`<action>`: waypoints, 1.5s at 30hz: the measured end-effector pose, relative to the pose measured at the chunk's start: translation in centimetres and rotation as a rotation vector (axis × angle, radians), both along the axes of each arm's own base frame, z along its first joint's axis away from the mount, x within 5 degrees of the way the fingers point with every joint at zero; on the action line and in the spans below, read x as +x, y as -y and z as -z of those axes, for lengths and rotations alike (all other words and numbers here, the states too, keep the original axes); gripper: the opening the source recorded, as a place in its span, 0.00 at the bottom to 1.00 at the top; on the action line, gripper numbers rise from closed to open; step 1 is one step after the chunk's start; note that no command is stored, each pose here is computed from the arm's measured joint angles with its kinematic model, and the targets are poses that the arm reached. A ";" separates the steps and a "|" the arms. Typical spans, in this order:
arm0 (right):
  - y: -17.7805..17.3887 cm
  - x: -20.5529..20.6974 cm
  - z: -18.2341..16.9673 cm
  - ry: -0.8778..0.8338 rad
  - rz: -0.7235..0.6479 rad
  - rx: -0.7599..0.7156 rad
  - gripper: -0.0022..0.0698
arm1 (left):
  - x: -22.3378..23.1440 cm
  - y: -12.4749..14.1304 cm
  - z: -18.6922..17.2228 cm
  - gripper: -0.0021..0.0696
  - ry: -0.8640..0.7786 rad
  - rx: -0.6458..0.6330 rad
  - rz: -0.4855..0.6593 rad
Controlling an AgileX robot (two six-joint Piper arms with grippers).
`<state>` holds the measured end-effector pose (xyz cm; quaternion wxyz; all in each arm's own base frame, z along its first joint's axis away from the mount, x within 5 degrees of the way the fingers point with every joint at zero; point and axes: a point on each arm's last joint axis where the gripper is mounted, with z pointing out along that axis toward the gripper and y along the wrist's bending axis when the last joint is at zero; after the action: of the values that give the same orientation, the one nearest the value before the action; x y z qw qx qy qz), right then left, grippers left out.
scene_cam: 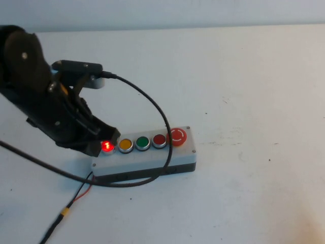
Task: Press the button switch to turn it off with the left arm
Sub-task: Press the button to turn off
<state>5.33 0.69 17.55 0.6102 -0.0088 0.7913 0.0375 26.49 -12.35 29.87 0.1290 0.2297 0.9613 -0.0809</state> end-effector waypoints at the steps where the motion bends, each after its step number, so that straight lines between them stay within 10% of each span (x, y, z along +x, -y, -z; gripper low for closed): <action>1: 0.0 0.0 0.0 0.000 0.000 0.000 0.01 | 0.5 0.4 0.0 0.03 -0.005 0.010 0.006; 45: 0.0 0.0 0.0 0.000 0.000 0.000 0.01 | 7.2 2.8 4.6 0.03 -0.093 0.147 0.023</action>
<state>5.33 0.69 17.55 0.6102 -0.0088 0.7913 0.0375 33.73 -15.15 25.32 0.0661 0.2457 0.9668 -0.0222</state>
